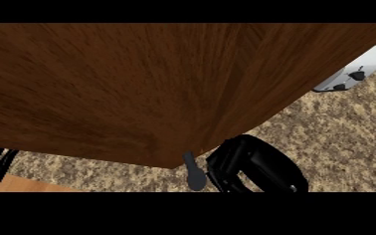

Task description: Pick up the bottled water, place it into the cabinet and close the cabinet

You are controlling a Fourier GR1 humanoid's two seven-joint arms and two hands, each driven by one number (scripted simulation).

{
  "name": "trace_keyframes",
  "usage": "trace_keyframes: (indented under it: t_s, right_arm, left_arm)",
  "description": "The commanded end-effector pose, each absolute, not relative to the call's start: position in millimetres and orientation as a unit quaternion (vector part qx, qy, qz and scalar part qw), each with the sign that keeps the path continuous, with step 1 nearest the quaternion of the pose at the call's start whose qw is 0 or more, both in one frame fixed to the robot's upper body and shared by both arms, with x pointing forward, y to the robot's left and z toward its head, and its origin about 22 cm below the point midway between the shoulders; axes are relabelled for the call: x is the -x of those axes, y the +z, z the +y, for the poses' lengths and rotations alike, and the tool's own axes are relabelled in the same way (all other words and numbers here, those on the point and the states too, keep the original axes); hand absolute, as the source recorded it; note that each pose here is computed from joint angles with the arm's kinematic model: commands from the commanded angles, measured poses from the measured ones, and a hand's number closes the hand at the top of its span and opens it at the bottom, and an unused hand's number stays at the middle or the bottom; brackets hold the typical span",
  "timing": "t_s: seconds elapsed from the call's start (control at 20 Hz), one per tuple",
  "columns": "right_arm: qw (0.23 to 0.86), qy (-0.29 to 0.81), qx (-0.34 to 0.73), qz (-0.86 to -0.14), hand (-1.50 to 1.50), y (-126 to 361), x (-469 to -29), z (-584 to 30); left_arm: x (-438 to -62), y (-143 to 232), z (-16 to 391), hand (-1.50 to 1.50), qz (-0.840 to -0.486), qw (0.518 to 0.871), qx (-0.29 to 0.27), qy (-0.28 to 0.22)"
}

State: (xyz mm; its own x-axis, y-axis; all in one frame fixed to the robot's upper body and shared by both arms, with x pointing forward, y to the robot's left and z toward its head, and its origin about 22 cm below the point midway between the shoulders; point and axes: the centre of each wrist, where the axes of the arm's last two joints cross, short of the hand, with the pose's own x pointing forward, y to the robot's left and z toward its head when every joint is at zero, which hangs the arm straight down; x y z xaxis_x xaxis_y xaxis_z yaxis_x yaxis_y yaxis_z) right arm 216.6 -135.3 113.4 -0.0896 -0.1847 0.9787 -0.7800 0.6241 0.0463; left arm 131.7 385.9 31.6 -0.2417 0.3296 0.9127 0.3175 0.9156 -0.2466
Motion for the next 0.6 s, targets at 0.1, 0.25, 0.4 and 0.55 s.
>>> trace_keyframes:
  t_s: [0.1, 0.25, 0.4, 0.55]
  right_arm:
    - [0.640, 0.177, -0.258, -0.702, 1.50, 128, -291, -115]
    - [0.643, 0.164, -0.237, -0.710, 1.50, 135, -329, -108]
    - [0.657, 0.175, -0.214, -0.701, 1.50, 145, -363, -101]
    - [0.652, 0.172, -0.206, -0.709, 1.50, 150, -377, -92]
  left_arm:
    - [-125, 28, 390, -1.50, -0.787, 0.575, 0.220, 0.021]
    - [-125, 30, 397, -1.50, -0.789, 0.572, 0.221, 0.019]
    - [-119, 28, 398, -1.50, -0.786, 0.575, 0.227, 0.027]
    - [-123, 30, 397, -1.50, -0.785, 0.576, 0.226, 0.021]
